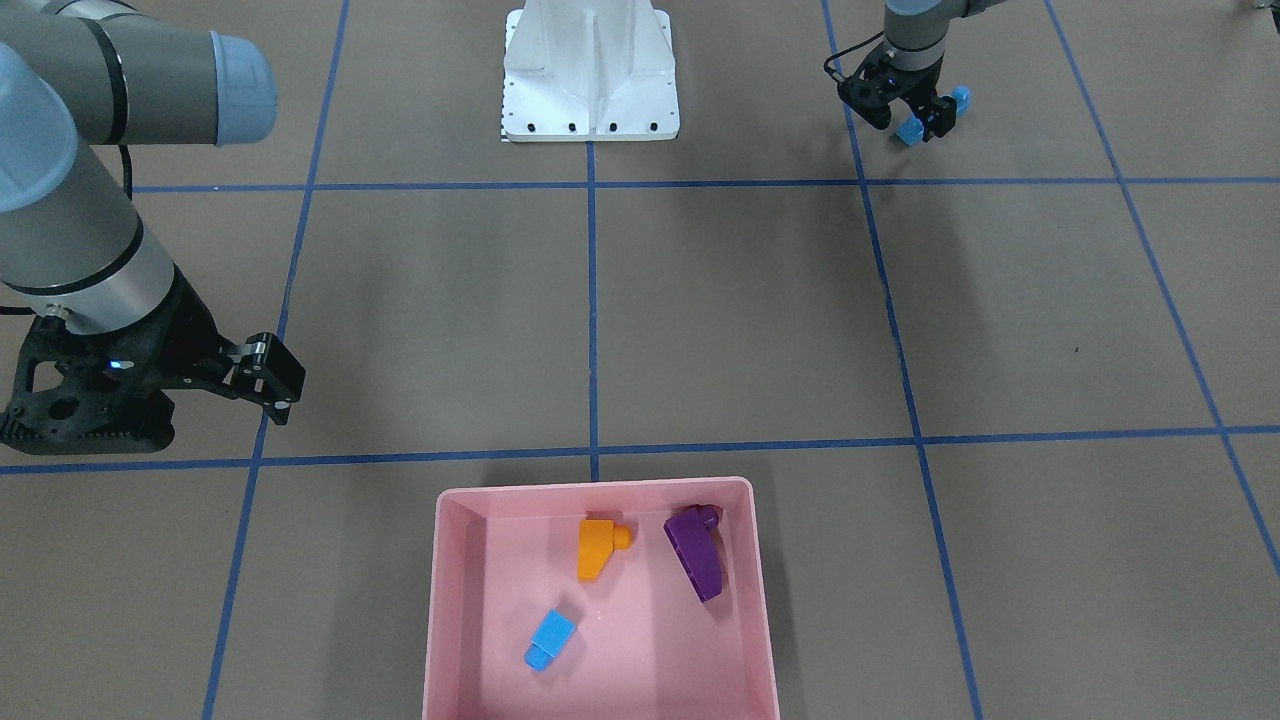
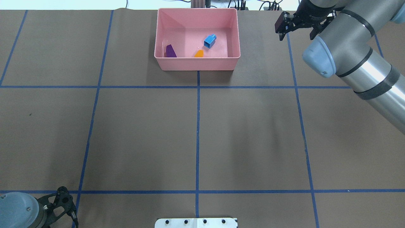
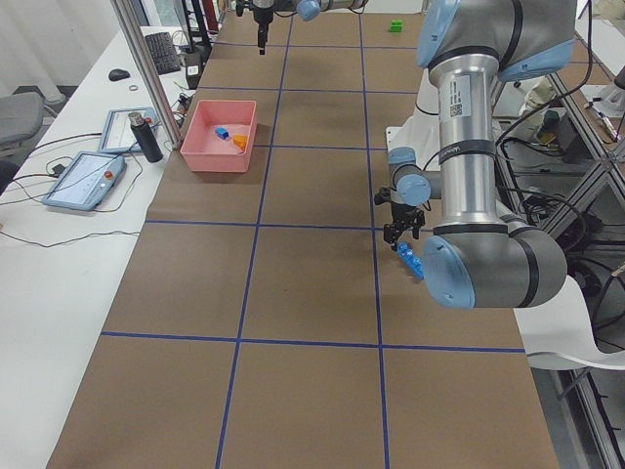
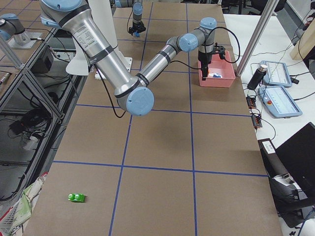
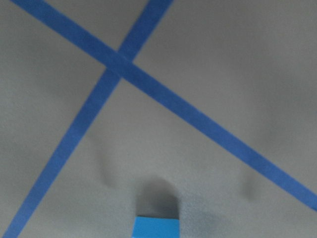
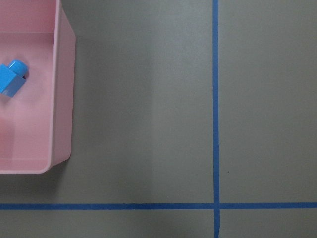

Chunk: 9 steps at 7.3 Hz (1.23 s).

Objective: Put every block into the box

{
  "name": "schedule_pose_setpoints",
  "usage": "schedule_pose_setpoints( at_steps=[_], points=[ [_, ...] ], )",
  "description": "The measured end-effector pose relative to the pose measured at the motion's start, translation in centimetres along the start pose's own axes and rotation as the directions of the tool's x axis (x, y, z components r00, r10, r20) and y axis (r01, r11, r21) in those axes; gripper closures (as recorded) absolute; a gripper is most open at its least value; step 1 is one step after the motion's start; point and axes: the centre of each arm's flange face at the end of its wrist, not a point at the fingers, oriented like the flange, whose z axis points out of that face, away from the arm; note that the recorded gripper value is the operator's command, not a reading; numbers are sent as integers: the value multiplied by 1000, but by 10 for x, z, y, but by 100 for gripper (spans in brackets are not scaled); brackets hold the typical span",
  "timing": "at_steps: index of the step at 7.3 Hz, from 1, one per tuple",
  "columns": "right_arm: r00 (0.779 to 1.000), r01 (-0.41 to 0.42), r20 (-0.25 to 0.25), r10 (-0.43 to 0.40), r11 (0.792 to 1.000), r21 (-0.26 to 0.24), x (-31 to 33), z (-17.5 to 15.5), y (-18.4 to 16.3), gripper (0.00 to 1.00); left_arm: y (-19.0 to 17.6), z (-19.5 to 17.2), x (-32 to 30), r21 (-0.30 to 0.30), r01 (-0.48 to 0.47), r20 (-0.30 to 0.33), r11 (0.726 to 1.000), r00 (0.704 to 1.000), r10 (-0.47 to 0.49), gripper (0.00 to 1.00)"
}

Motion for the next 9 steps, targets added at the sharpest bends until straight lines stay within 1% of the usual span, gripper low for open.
schedule_pose_setpoints(
  at_steps=[2,3,4,6,7,8,9],
  points=[
    [1000,-4,2,4,1000,1,-1,0,1,0,4,6,2,-10,-13,11,1000,1000,13,98],
    [1000,-5,3,5,1000,2,-1,-1,1,0,4,7,2,-11,-14,13,1000,1000,14,100],
    [1000,-5,3,5,1000,3,-1,-1,1,0,4,6,2,-9,-14,13,1000,1000,14,100],
    [1000,2,8,-2,1000,0,-1,0,0,0,1,-9,1,18,8,-1,1000,1000,-8,100],
    [1000,4,15,-4,1000,-4,0,-2,0,0,-2,-28,-2,52,40,-16,998,999,-39,100],
    [1000,4,19,-4,1000,-3,2,-4,-2,0,-9,-57,-12,109,114,-35,988,993,-110,100],
    [1000,7,22,-7,1000,-2,2,-6,-3,0,-19,-90,-34,180,222,-58,958,975,-215,100]
  ],
)
